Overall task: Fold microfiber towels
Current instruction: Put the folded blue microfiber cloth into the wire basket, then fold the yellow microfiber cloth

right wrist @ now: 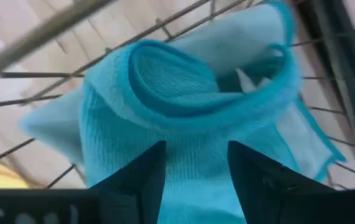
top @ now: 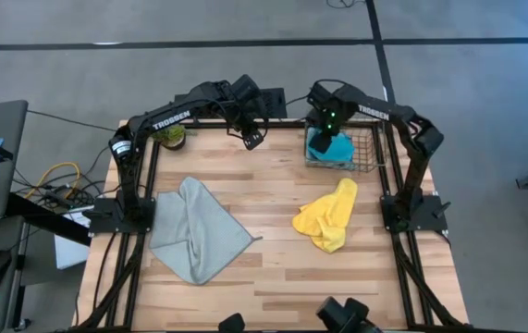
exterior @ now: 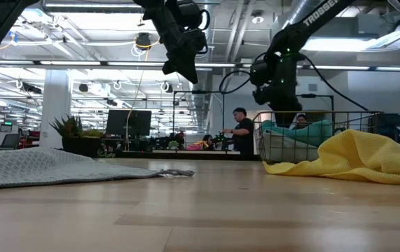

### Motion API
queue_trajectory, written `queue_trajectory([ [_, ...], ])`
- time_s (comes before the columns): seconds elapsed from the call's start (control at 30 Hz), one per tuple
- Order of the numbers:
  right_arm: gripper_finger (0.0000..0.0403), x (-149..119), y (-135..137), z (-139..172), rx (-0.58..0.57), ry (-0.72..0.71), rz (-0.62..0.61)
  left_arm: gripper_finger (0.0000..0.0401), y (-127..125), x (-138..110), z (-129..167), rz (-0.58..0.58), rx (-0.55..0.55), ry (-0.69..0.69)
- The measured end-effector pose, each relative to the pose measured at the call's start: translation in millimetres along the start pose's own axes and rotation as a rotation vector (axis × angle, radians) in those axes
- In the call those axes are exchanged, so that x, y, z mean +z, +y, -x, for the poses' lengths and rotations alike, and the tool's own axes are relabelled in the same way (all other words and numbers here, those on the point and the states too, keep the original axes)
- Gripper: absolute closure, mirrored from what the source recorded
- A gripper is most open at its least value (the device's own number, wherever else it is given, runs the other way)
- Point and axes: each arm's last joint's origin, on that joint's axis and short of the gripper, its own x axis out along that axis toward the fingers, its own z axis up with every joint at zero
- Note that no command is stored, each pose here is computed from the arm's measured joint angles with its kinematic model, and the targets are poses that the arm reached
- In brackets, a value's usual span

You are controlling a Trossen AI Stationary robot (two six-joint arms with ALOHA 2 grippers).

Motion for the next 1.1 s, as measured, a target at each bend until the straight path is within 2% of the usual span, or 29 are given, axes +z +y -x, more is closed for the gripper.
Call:
queue_trajectory([
  [0.4, 0.0214, 11, 5, -10, -0.024, -0.099, 0.034, 0.0401, 0, 0, 0, 0.013, 0.000, 0.000],
  [0.67, 0.0216, 15, 7, -24, -0.034, -0.077, 0.046, 0.0401, 0, 0, 0, 0.017, 0.000, 0.004],
  [0.9, 0.0214, 10, 12, 1, -0.062, -0.135, 0.019, 0.0401, 0, -1, 0, 0.025, 0.000, 0.006],
  [1.1, 0.0215, -8, 19, 53, -0.154, -0.272, -0.012, 0.0401, 0, -1, 0, 0.028, 0.000, 0.007],
])
